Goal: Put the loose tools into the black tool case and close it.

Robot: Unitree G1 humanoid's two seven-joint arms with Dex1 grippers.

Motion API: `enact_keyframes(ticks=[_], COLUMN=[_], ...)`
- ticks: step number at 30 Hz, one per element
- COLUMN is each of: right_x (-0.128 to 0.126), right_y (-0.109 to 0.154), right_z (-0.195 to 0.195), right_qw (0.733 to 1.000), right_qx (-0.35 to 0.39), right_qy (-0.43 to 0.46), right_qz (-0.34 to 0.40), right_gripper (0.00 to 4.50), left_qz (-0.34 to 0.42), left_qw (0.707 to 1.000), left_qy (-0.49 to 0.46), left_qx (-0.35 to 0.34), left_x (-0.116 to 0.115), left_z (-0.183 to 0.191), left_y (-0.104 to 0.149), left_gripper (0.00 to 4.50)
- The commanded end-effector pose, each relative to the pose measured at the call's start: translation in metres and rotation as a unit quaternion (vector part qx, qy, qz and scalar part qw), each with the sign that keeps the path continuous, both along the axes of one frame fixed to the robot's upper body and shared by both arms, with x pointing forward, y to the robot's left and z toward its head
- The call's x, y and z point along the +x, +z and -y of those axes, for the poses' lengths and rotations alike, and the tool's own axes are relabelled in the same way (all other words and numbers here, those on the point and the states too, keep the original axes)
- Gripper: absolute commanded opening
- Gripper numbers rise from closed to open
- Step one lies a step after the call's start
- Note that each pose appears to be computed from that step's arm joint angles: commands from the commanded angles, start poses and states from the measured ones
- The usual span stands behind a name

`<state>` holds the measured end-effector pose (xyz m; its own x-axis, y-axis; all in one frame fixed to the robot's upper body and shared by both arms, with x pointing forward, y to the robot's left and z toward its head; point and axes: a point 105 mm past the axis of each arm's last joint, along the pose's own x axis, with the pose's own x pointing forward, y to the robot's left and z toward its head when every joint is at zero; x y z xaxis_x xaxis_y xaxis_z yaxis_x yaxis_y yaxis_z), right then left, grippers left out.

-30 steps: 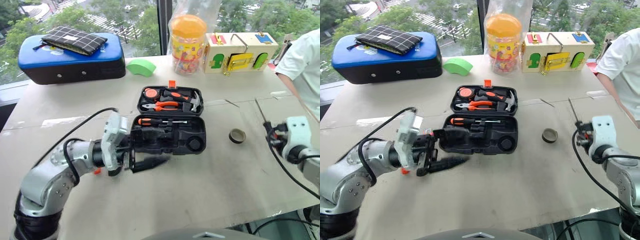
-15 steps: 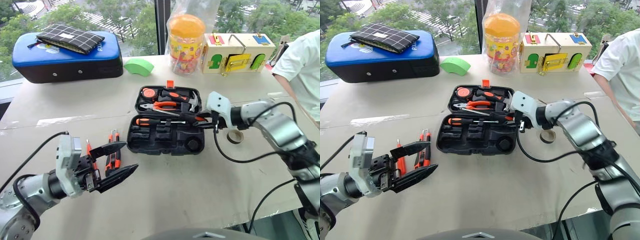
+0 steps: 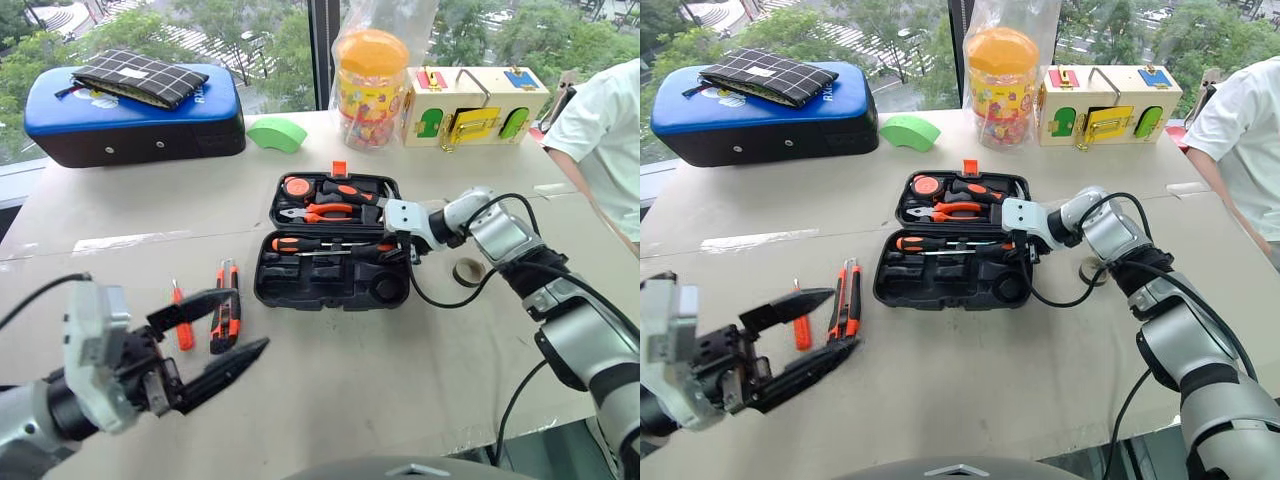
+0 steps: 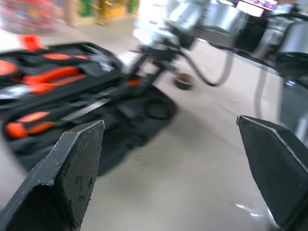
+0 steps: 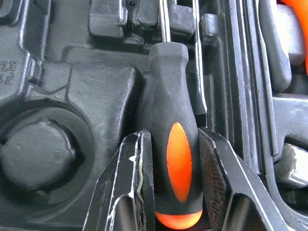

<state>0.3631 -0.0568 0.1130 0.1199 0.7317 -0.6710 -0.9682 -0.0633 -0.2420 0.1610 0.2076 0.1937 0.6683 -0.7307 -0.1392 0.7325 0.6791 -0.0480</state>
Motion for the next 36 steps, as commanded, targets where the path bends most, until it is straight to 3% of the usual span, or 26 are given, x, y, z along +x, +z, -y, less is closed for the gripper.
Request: enact_keyframes(ticks=[1, 10, 15, 16, 18, 19, 23, 26, 29, 30, 33, 36], right_x=[-0.005, 0.001, -0.007, -0.008, -0.010, -0.011, -0.016, -0.020, -0.018, -0.015, -0.003, -0.009], right_y=[0.006, -0.001, -0.008, -0.008, -0.005, 0.003, 0.034, 0.058, 0.060, 0.057, 0.035, -0.007], right_z=[-0.002, 0.012, 0.018, 0.018, 0.018, 0.017, 0.014, 0.012, 0.008, 0.005, -0.003, -0.012], right_qw=[1.000, 0.997, 0.997, 0.997, 0.998, 0.999, 0.996, 0.980, 0.969, 0.964, 0.957, 0.972], right_qx=[0.003, 0.007, -0.008, -0.010, -0.008, 0.008, 0.082, 0.182, 0.234, 0.250, 0.247, 0.175], right_qy=[0.006, -0.068, -0.056, -0.051, -0.036, -0.029, -0.009, -0.025, -0.061, -0.083, -0.153, -0.158], right_qz=[-0.016, -0.040, -0.056, -0.056, -0.045, -0.044, -0.047, -0.070, -0.054, -0.041, 0.001, 0.013], right_gripper=[0.70, 0.70, 0.70, 1.53, 1.88, 2.51, 2.51, 1.72, 0.24, 0.03, 0.03, 0.03], left_qz=[0.000, -0.010, -0.015, -0.015, -0.012, -0.010, -0.005, -0.002, 0.001, 0.002, 0.003, 0.002], left_qw=[1.000, 1.000, 0.999, 0.999, 0.999, 0.999, 0.999, 0.999, 0.999, 0.999, 0.999, 1.000], left_qy=[0.004, -0.009, -0.017, -0.019, -0.021, -0.022, -0.027, -0.033, -0.034, -0.034, -0.032, -0.024], left_qx=[0.017, 0.024, 0.025, 0.026, 0.025, 0.025, 0.023, 0.016, 0.013, 0.012, 0.007, 0.000], left_x=[0.015, 0.012, 0.005, 0.005, 0.006, 0.006, 0.009, 0.011, 0.014, 0.015, 0.018, 0.021], left_z=[-0.019, -0.037, -0.048, -0.049, -0.050, -0.050, -0.048, -0.042, -0.039, -0.039, -0.038, -0.038], left_y=[-0.011, -0.039, -0.052, -0.053, -0.053, -0.052, -0.053, -0.056, -0.059, -0.060, -0.064, -0.069], left_gripper=[4.50, 4.50, 4.50, 4.50, 4.50, 4.50, 4.50, 4.50, 4.50, 4.50, 4.50, 4.50])
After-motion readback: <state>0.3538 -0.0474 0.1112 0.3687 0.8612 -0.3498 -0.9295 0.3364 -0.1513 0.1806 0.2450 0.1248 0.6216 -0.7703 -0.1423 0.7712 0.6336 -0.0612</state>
